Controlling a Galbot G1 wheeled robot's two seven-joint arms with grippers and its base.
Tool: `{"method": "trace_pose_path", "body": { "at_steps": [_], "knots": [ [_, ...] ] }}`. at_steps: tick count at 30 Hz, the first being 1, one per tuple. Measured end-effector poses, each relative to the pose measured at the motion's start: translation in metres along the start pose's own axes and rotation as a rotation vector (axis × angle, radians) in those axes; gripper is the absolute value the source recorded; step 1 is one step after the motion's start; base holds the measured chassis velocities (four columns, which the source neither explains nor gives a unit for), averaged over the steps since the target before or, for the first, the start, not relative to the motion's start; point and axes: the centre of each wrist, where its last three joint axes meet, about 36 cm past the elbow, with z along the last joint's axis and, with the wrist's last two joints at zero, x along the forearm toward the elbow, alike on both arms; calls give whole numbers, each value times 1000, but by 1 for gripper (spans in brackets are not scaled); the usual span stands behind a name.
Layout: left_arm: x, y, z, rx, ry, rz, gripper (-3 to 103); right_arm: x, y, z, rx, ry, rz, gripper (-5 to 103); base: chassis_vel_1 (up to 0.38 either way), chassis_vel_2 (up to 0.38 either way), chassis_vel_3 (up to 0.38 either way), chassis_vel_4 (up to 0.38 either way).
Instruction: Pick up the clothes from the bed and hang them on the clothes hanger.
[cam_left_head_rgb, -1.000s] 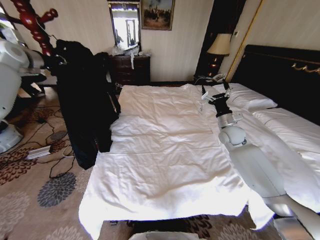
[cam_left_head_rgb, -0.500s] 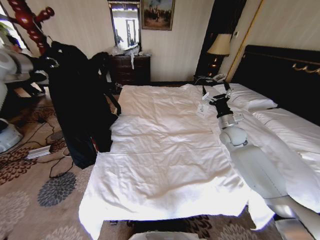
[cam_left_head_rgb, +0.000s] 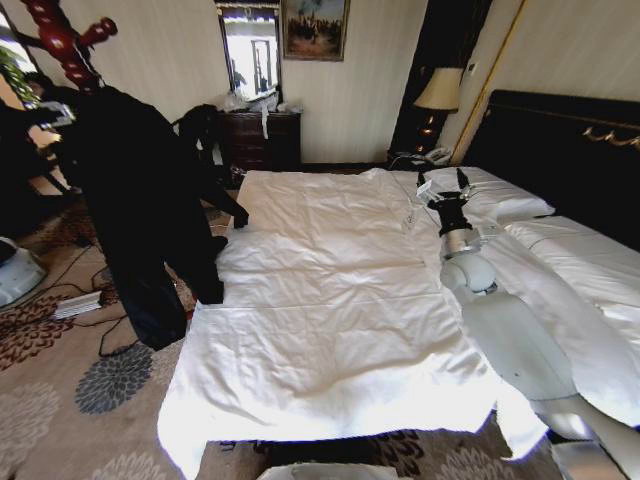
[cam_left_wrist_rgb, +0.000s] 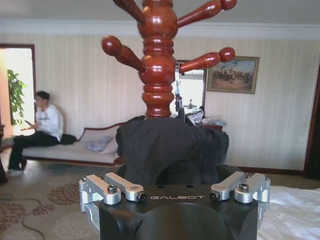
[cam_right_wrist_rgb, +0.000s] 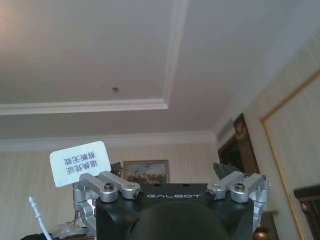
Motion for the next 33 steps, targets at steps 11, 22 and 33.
{"method": "trace_pose_path", "body": {
  "at_steps": [11,22,33],
  "knots": [
    [14,-10,-4,-64,-306,-76,100,48,-10,-49,-199,112,139,100,0,0,0,0],
    [14,-79,60,-97,-350,52,100,164,-17,-128,138,49,127,100,0,0,0,0],
    [70,-77,279,-26,-203,-137,100,249,-2,-95,298,139,209,100,0,0,0,0]
  ]
}}
